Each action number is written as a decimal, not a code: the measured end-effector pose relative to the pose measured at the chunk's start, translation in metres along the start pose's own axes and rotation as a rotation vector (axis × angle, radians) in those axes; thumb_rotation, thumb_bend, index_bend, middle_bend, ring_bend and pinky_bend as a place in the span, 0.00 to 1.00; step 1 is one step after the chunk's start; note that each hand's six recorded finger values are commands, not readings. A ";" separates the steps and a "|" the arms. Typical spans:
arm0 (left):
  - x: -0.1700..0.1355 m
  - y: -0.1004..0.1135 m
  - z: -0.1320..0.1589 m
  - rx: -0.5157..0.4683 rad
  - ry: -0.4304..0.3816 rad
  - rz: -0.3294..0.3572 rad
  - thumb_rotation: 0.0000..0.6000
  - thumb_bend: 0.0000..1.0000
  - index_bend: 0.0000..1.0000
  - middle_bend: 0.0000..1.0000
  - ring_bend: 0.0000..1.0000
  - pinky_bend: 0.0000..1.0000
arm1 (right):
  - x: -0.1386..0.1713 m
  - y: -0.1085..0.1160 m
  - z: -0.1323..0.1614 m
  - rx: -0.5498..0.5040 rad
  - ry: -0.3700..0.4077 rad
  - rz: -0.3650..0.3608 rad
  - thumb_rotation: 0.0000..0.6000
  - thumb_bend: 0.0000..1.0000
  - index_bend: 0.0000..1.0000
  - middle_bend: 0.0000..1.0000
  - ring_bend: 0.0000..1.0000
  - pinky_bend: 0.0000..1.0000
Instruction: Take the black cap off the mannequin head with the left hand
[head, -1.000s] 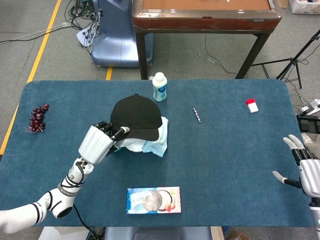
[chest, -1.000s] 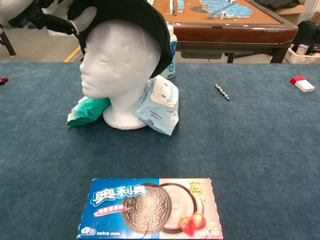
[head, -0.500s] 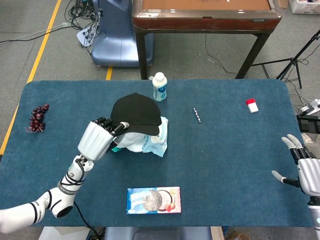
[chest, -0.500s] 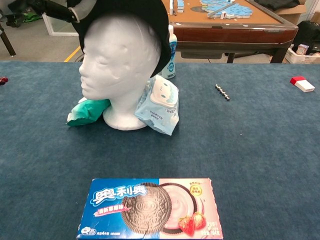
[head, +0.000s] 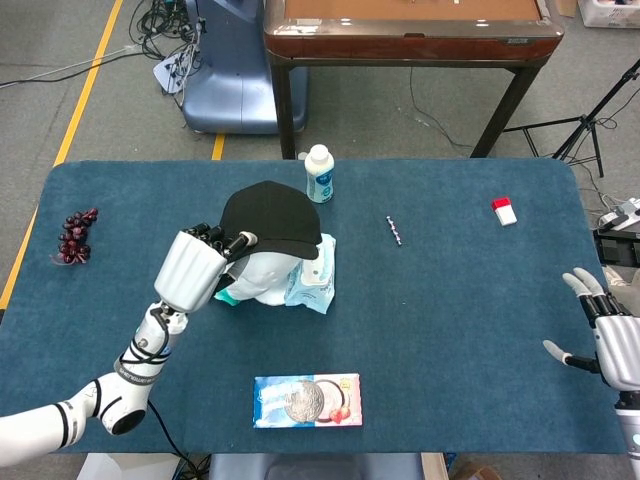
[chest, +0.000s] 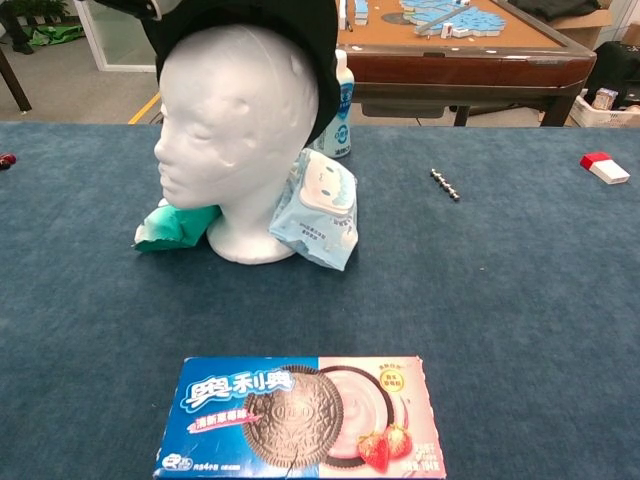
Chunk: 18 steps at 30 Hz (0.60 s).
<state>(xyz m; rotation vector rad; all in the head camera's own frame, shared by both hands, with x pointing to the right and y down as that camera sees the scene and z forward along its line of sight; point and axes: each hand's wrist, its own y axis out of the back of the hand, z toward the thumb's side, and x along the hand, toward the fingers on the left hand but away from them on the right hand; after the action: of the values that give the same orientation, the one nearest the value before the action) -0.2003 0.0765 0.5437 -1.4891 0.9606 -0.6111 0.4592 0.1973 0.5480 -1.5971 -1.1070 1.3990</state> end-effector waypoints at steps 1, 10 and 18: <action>0.001 0.001 0.000 0.001 0.003 -0.003 1.00 0.54 0.55 0.86 0.71 0.78 | 0.000 0.000 0.000 0.000 0.000 0.001 1.00 0.08 0.09 0.11 0.17 0.38; 0.011 0.007 -0.005 0.025 0.033 -0.040 1.00 0.53 0.56 0.85 0.71 0.78 | -0.002 -0.002 0.000 0.001 -0.001 0.007 1.00 0.08 0.09 0.11 0.17 0.38; 0.029 0.002 -0.013 0.040 0.076 -0.078 1.00 0.53 0.56 0.85 0.70 0.78 | -0.003 -0.003 0.000 0.003 -0.004 0.012 1.00 0.08 0.09 0.11 0.17 0.38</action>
<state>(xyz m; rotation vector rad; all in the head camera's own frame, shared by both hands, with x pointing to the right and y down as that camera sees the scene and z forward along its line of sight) -0.1965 0.0450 0.5398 -1.4819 0.9473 -0.7436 0.4590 0.1955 0.5515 -1.6019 -1.0990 1.4111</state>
